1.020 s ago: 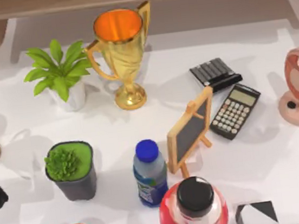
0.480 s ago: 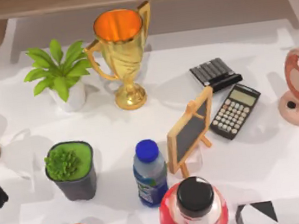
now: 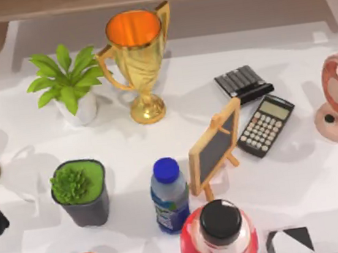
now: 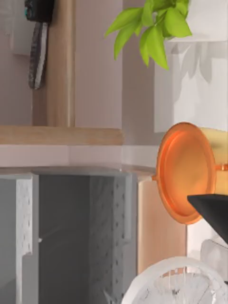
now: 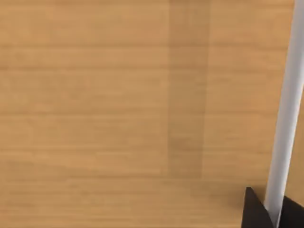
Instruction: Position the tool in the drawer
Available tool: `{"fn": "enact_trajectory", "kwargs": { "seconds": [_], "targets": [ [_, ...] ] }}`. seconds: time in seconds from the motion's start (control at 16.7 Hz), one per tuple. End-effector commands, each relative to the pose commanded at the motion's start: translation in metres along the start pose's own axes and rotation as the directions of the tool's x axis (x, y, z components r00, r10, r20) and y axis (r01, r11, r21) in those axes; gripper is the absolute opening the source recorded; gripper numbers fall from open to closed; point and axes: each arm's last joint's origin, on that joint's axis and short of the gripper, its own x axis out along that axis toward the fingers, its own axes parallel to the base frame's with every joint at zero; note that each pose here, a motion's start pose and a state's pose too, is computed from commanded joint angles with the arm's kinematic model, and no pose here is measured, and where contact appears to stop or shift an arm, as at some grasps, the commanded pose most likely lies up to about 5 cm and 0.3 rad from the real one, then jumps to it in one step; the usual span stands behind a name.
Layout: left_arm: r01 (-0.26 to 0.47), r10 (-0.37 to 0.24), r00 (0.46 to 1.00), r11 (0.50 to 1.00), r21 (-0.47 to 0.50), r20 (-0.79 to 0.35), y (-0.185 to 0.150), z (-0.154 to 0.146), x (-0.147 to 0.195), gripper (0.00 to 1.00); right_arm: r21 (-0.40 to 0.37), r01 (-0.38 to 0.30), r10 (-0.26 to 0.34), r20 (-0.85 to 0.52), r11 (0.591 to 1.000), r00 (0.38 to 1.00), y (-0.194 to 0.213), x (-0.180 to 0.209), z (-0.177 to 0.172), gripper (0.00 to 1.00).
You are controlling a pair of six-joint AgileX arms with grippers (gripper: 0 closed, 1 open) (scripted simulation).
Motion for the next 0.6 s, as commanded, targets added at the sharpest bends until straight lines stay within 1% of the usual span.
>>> {"fn": "enact_trajectory", "kwargs": {
  "seconds": [0.12,0.18,0.36,0.54,0.6],
  "targets": [
    [0.0,0.0,1.0,1.0,0.0,0.0,0.0,0.0,0.0,1.0,-0.012,0.027,-0.027,-0.002,1.0,1.0,-0.007,0.017,-0.003,0.0],
    [0.0,0.0,1.0,1.0,0.0,0.0,0.0,0.0,0.0,1.0,-0.013,0.03,-0.03,-0.002,0.999,1.0,-0.009,0.025,-0.003,0.0],
    [0.0,0.0,1.0,1.0,0.0,0.0,0.0,0.0,0.0,1.0,-0.001,0.008,-0.008,0.0,1.0,1.0,-0.004,0.038,0.002,0.0],
    [0.0,0.0,1.0,1.0,0.0,0.0,0.0,0.0,0.0,1.0,-0.001,0.008,-0.008,0.0,1.0,1.0,-0.004,0.038,0.002,0.0],
    [0.0,0.0,1.0,1.0,0.0,0.0,0.0,0.0,0.0,1.0,-0.001,0.008,-0.008,0.0,1.0,1.0,-0.004,0.038,0.002,0.08]
  ]
}}
